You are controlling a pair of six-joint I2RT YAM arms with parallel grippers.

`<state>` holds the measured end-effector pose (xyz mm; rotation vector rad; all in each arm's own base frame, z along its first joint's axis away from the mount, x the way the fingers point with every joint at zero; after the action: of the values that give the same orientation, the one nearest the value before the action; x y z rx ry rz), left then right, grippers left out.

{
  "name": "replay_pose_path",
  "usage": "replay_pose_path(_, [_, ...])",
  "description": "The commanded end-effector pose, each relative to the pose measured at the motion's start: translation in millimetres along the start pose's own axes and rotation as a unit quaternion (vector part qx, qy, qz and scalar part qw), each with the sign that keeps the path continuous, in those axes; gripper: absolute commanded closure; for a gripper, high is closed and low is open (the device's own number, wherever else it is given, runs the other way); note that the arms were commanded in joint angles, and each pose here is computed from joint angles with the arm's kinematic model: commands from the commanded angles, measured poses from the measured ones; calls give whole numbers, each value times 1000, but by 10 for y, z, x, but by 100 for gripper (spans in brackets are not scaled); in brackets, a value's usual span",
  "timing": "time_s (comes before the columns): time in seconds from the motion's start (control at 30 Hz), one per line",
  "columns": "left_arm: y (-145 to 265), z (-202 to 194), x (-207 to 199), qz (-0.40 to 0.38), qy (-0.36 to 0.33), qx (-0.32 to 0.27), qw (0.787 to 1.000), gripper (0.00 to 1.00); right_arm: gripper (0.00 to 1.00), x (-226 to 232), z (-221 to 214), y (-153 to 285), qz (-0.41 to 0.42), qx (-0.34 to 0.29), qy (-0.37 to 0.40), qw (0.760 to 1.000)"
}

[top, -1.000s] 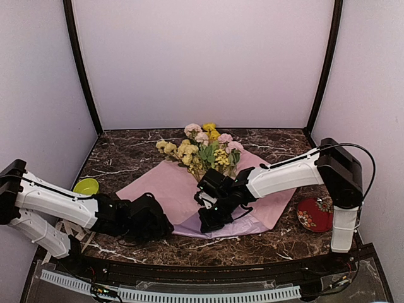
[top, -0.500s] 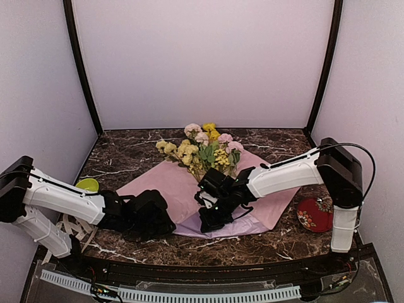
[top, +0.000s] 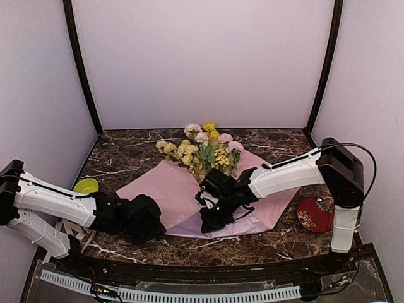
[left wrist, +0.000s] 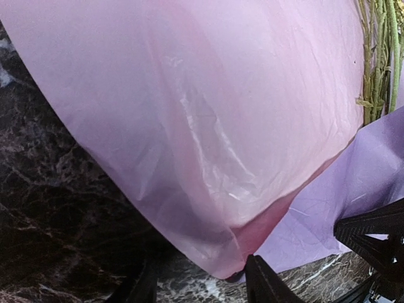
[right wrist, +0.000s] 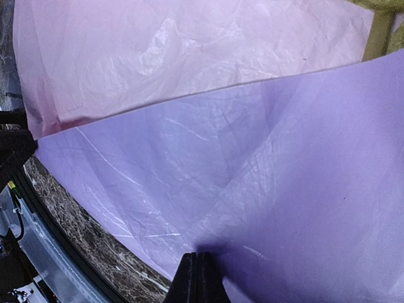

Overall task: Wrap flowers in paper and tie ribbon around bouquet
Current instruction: Pick up the one-fourth-folded wrapping paper from the center of the board, then fold the 1/4-folded wrapping paper at the center of the board.

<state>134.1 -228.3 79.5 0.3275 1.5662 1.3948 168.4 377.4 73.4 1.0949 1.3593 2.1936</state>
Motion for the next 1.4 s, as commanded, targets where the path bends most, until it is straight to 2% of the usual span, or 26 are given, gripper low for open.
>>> replay_pose_path(0.0, [-3, 13, 57, 17, 7, -11, 1000, 48, 100, 5, -22, 53, 4, -3, 1, 1000])
replay_pose_path(0.13, [-49, 11, -53, -2, -6, -17, 1000, 45, 100, 4, -29, 52, 6, -4, 1, 1000])
replay_pose_path(0.3, [-53, 14, -66, -13, -1, -18, 1000, 48, 100, 4, -28, 47, 7, -4, 2, 1000])
replay_pose_path(0.53, [-92, 15, -122, -36, -2, -23, 999, 64, 100, 0, -41, 37, 11, -5, -1, 1000])
replay_pose_path(0.83, [-72, 27, -201, -24, -18, -33, 999, 92, 100, -50, -46, 19, 17, -4, -8, 1000])
replay_pose_path(1.2, [76, -37, -585, 53, -173, -68, 981, 100, 100, -99, 4, -5, 40, -11, -19, 999])
replay_pose_path(1.37, [111, -111, -878, 28, -218, -65, 973, 100, 100, -151, -63, -55, 56, -3, -32, 998])
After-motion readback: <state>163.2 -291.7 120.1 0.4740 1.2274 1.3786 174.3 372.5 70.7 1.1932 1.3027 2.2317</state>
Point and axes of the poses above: each gripper's point midway between its finger pads, its own y axis back along the fingers, its own x axis along the line the jaws close on, z = x × y, the point moved 6 cm from there along y, back along the fingers, and after that the axes turned 15 degrees about y, right-handed, at the moved point
